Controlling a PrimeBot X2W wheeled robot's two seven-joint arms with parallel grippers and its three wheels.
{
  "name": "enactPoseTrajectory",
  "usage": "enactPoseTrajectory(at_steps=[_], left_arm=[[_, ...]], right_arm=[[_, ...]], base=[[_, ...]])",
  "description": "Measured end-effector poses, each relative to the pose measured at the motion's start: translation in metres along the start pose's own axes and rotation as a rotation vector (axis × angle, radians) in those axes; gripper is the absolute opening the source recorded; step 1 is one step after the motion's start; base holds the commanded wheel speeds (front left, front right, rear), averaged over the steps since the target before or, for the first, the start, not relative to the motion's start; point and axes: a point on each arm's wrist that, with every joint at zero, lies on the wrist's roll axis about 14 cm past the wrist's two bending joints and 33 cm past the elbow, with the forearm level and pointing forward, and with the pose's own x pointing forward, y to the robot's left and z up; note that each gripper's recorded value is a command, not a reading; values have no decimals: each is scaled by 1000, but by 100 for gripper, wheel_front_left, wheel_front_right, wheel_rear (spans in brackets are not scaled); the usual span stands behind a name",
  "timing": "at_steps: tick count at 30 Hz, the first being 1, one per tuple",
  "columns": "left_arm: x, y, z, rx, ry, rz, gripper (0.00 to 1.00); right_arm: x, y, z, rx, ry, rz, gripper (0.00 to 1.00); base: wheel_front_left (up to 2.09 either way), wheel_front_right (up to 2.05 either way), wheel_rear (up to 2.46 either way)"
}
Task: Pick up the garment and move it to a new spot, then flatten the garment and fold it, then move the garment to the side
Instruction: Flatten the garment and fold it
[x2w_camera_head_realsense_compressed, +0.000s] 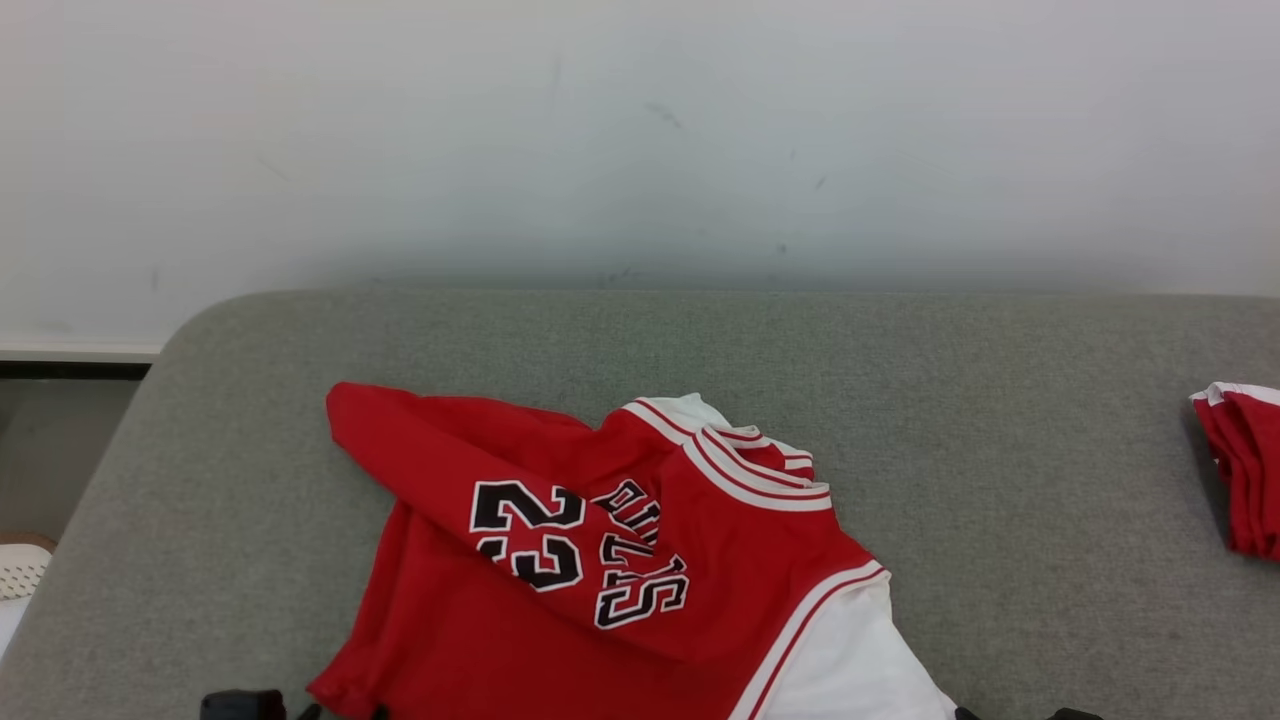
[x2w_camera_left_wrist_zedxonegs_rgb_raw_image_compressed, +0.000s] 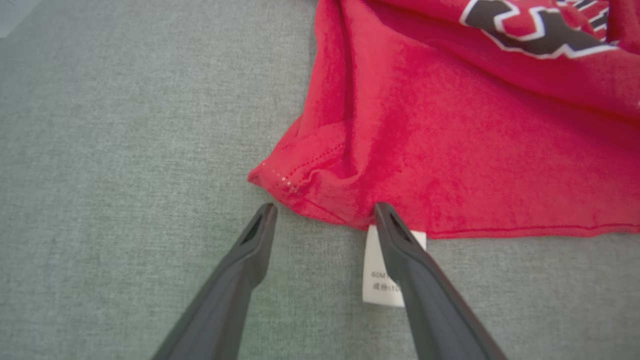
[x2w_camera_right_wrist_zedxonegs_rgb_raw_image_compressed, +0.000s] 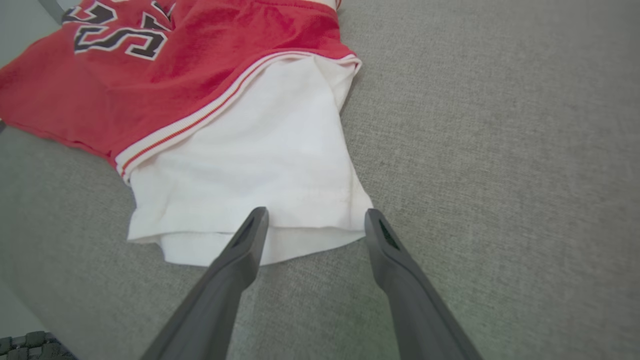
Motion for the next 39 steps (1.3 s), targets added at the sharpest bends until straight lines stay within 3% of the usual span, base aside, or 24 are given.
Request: enactPoseTrajectory(at_steps=[16,17,18,19,20,21,26,32,39], left_arm=[[21,-8,2,-46,55,-35,100],[23,-12,2,-57,62,-44,80],[24,-15,2,-66,62,-54,47],[25,-18,4,-75,58,-60,27],[25,-21,5,-74,56,-69,0],[26,-23,7,-78,56,-78,0],[25,-37,21,-178,27,-122,0],[12,-45,83,-270,-131,-202,0],[-38,-69,179,-312,-373,-363,0]], right_arm=[[19,11,-12,8,118,69,100],[21,13,-12,10,126,79,100],[22,16,-12,15,133,88,100],[24,19,-12,24,138,99,76],[25,22,-11,30,139,109,32],[27,26,-9,47,138,118,0],[32,49,5,209,101,176,0],[28,33,77,399,-133,184,0],[-15,6,176,476,-453,225,0]], base=[[0,0,0],[0,0,0],[0,0,0],[0,0,0],[0,0,0],[0,0,0],[0,0,0],[0,0,0],[0,0,0]])
